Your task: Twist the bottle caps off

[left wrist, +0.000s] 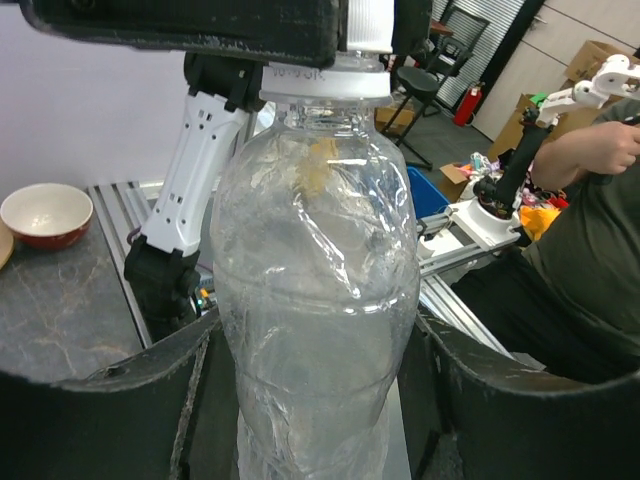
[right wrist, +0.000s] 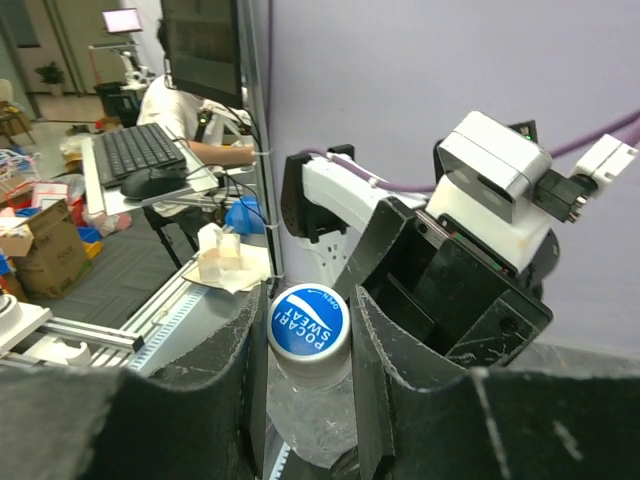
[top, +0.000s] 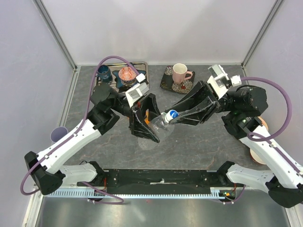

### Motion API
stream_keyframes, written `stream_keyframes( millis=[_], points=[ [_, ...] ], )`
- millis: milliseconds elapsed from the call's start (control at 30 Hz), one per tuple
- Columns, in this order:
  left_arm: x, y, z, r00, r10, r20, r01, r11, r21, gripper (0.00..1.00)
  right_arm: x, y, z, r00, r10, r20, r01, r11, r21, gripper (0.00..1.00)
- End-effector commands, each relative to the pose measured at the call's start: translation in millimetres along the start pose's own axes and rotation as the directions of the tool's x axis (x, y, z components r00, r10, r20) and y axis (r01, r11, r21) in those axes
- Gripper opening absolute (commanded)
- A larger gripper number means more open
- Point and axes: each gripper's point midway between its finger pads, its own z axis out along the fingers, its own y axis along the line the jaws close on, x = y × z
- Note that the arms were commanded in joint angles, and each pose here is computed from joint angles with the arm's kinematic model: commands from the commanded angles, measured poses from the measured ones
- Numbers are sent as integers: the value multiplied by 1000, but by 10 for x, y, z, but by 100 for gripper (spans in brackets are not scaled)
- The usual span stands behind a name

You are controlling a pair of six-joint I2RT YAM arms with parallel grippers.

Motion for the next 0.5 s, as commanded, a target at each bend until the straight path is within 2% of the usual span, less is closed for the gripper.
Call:
stream_keyframes(
  millis=[0,133,300,333,367,400,467],
  points=[
    [-95,121,-28,1000,-14,16,13,1000,21,38,-180,495,-18,999,-27,24,31,977,-210,0],
    [-60,288,-52,998,-66,20,66,998,20,38,-233,641,-38,999,-21,35,30,961,-274,0],
    [-75,441,-115,996,-70,47,70,998,3,37,-212,654,-44,1000,-3,25,9,963,-268,0],
    [-67,456,-127,995,-80,50,81,997,-1,37,-208,641,-46,1000,-3,17,7,967,-254,0],
    [-75,463,-139,995,-78,56,79,997,-8,37,-192,578,-34,998,-58,23,61,971,-232,0],
    [-80,469,-147,994,-85,63,86,996,-16,37,-79,390,-11,1000,23,-20,-26,989,-147,0],
    [-92,506,-155,994,-75,74,78,996,-41,36,-123,277,-5,1000,6,-29,-8,999,-53,0]
  ],
)
